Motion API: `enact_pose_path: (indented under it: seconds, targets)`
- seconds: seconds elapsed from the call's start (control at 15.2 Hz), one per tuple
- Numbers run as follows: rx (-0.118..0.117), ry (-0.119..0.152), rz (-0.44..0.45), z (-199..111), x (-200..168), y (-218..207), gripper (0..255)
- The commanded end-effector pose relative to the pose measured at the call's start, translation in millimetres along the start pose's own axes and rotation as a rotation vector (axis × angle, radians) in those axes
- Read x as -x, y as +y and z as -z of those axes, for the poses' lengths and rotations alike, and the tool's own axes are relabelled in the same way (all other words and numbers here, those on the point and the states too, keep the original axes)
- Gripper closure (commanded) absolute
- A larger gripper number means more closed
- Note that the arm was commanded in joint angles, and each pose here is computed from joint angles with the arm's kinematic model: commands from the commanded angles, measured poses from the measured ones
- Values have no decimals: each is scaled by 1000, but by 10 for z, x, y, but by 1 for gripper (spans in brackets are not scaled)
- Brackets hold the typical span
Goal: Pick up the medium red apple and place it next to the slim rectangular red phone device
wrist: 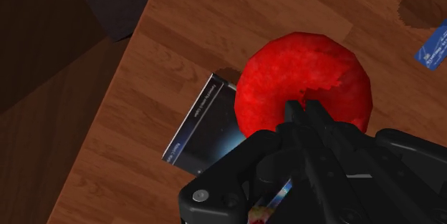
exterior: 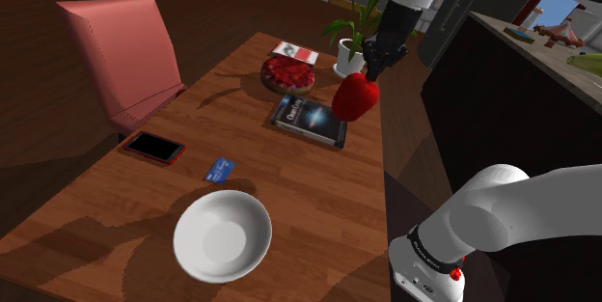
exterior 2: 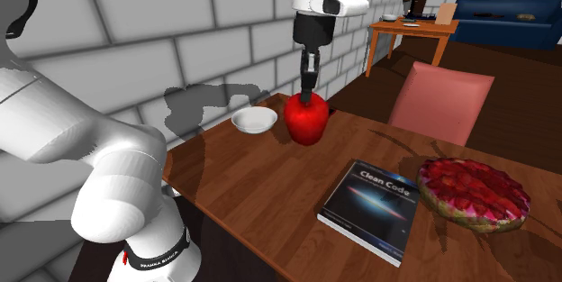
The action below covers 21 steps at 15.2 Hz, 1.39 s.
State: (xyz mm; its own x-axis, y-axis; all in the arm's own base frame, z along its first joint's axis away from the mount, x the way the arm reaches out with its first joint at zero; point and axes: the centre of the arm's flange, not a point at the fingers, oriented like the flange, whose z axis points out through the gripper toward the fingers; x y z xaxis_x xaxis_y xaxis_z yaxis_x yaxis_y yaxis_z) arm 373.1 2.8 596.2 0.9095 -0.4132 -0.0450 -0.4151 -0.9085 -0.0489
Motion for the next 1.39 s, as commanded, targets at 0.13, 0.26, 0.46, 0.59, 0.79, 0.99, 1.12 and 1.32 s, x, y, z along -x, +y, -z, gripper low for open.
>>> enact_pose_path:
  seconds: [0.13,0.26,0.46,0.59,0.79,0.99,1.12,1.32]
  targets:
    - [0,0,0,134,-38,-116,255]
    - [0,0,0,128,-131,-363,255]
    - [0,0,0,118,-270,-734,255]
    - [0,0,0,112,-362,-981,255]
    - [0,0,0,102,-501,-1352,255]
    - [0,0,0,92,-640,-1723,255]
    - [0,0,0,86,-733,-1970,255]
    - [0,0,0,76,-872,-2341,255]
